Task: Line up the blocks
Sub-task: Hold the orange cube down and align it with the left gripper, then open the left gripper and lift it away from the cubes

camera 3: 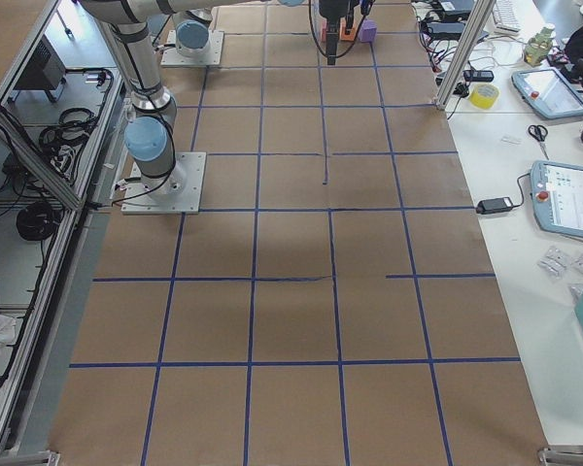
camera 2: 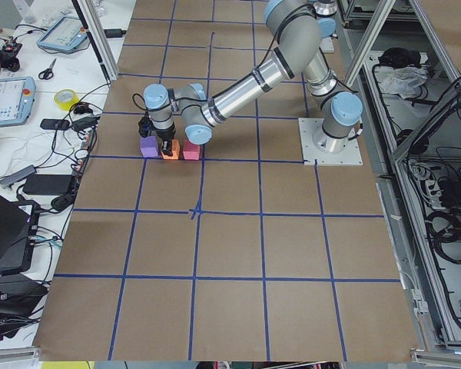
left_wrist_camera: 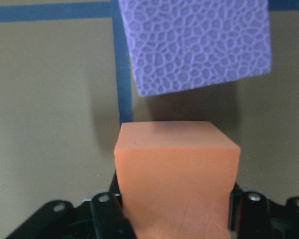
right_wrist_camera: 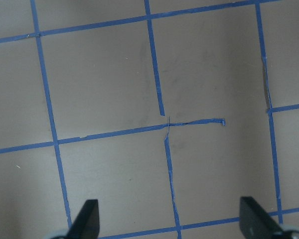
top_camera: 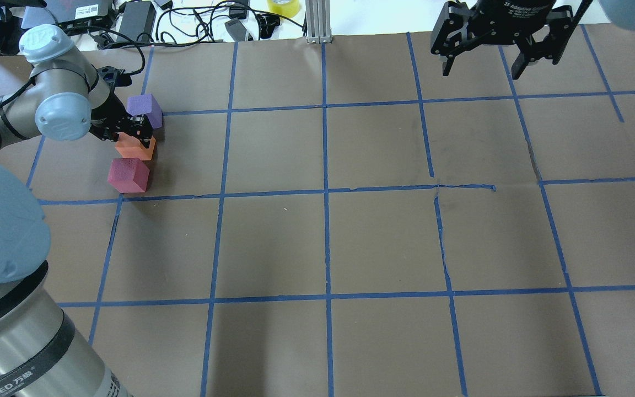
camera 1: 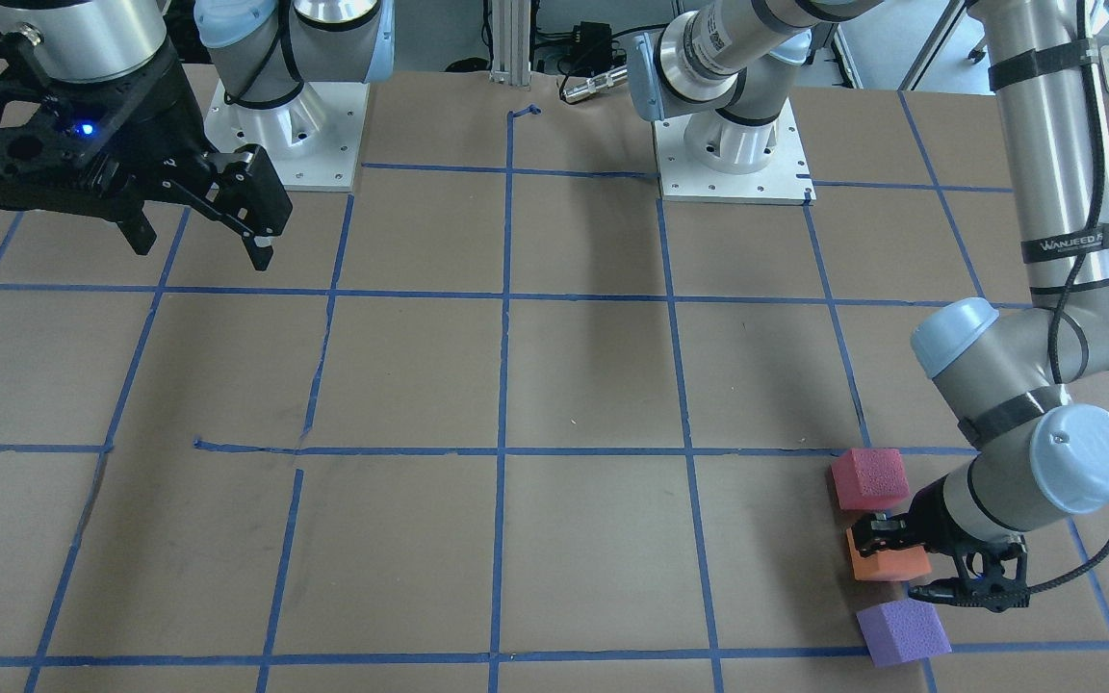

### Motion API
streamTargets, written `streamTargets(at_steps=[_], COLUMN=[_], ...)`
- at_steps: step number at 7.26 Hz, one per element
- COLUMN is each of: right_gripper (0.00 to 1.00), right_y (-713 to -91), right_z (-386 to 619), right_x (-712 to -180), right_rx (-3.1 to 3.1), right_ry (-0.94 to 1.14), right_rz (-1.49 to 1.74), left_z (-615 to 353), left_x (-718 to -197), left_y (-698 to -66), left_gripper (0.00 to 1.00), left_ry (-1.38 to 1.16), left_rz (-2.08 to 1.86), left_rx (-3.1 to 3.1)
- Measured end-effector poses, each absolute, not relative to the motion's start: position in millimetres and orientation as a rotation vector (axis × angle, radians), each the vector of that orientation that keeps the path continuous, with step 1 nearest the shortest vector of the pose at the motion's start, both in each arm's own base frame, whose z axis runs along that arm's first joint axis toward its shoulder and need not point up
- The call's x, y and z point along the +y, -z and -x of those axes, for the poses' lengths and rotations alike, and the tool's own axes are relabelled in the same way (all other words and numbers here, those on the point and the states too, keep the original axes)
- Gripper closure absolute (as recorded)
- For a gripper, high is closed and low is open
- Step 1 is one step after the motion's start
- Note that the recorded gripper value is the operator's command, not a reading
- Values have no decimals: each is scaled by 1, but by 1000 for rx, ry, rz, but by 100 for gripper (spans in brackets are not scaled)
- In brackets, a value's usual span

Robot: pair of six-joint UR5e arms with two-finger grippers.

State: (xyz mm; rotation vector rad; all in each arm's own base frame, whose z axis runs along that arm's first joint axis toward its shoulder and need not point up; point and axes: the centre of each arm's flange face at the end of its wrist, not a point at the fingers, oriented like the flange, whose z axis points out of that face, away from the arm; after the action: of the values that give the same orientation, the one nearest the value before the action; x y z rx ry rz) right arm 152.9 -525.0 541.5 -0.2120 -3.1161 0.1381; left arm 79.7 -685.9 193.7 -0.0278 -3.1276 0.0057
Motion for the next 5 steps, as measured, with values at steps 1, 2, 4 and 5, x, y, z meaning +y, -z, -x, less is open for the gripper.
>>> streamTargets(at_steps=[1,2,4,5], right_gripper=[0,0,0,0], right_y=[-541,-541,-541,-540], right_z=[-153,-153,-153,-154], right_x=[-525,-524,-524,-524], right_rx=[-3114,-3113,-3113,-3113], right_ry=[-138,-137,-136,-135], right_rz=[211,211,210,210], left_z=[-80,-80,-77,-72], left_x=[-686,-686,-684,-682], left_y=[-193,-195,-212,-225], left_gripper=[0,0,0,0], left_ry=[-4,-7,-30,-37], left_rz=[27,30,42,52], left_rx=[-3128,-3132,-3144,-3146])
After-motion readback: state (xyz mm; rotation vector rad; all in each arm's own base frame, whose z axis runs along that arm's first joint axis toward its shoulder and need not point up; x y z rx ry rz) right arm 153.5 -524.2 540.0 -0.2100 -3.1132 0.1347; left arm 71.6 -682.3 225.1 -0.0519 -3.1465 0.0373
